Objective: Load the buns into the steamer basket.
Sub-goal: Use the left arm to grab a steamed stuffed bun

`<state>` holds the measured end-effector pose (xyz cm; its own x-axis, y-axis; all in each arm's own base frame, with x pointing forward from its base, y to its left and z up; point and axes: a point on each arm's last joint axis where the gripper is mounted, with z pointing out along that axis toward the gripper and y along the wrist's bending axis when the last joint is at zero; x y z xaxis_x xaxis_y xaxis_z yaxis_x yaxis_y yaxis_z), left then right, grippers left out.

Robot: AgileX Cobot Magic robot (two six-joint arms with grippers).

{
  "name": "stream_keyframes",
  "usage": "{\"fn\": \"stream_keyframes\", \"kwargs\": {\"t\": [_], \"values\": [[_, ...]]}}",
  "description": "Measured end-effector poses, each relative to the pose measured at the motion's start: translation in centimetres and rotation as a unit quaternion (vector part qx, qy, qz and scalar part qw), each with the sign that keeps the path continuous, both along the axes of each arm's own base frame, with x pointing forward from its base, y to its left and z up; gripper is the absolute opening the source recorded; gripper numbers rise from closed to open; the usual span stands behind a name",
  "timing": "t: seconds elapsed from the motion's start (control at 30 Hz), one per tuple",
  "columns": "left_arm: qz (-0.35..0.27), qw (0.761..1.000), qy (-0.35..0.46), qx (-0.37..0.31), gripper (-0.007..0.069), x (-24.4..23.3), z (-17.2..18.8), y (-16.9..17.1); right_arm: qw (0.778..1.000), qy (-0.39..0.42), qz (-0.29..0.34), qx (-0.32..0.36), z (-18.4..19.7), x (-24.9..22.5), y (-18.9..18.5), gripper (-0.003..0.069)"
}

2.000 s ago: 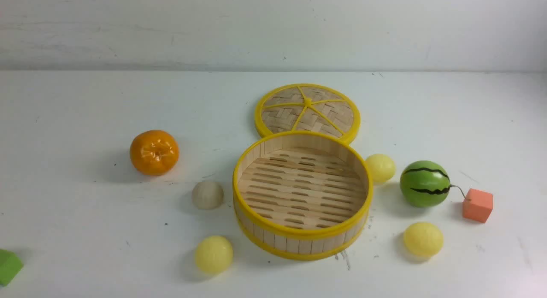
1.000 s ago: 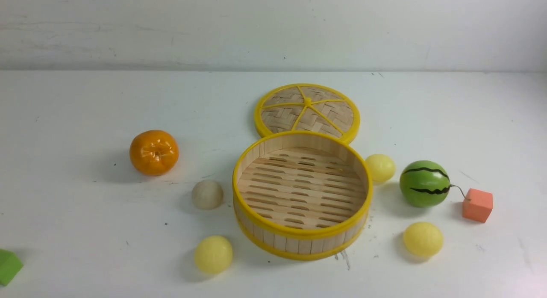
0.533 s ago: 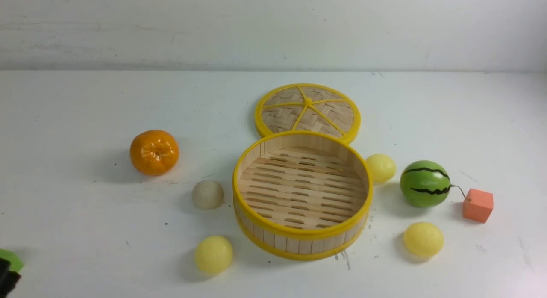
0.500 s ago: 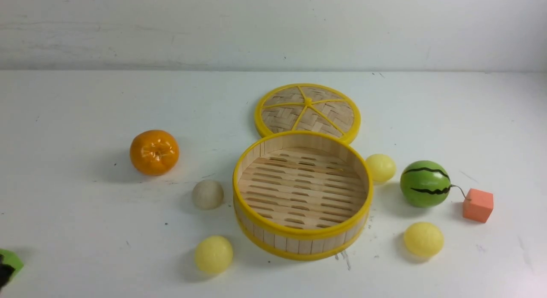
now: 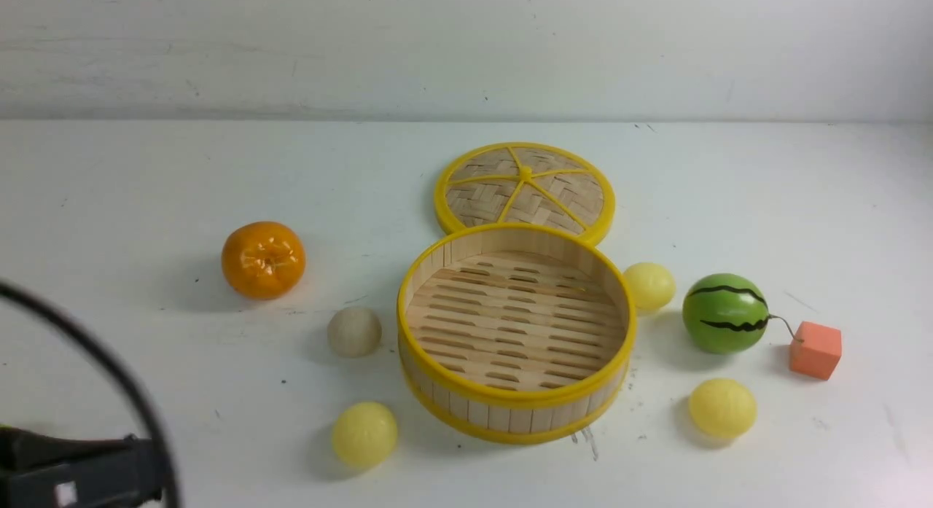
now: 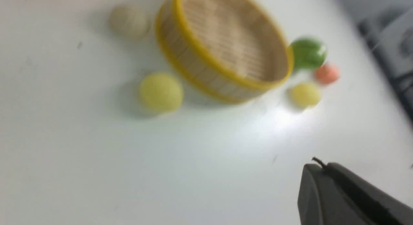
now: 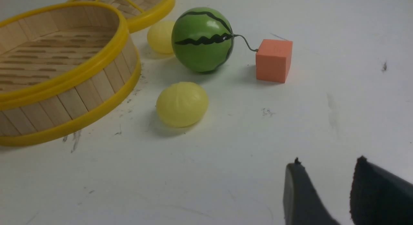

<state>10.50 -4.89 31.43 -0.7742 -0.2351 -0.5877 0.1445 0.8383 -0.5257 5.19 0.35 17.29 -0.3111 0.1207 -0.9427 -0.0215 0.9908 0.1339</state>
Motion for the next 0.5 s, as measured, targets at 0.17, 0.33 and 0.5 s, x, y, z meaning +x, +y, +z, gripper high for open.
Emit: {"fn": "stream_keyframes", "kwargs": {"t": [0.17,0.33,0.5], "values": [[-0.026,0.987,0.127,0.099,-0.0013,6.7,-1.9,0.3,1.0,0.0,0.0,0.0,0.0,0.0,0.0,0.0239],[-0.084,0.977,0.152,0.127,-0.0013,10.1,-3.4,-2.5,1.0,0.0,0.0,0.0,0.0,0.0,0.0,0.0239],[-0.179,0.962,0.124,0.167,-0.0013,10.8,-3.9,-10.1,1.0,0.0,0.0,0.0,0.0,0.0,0.0,0.0239]]}}
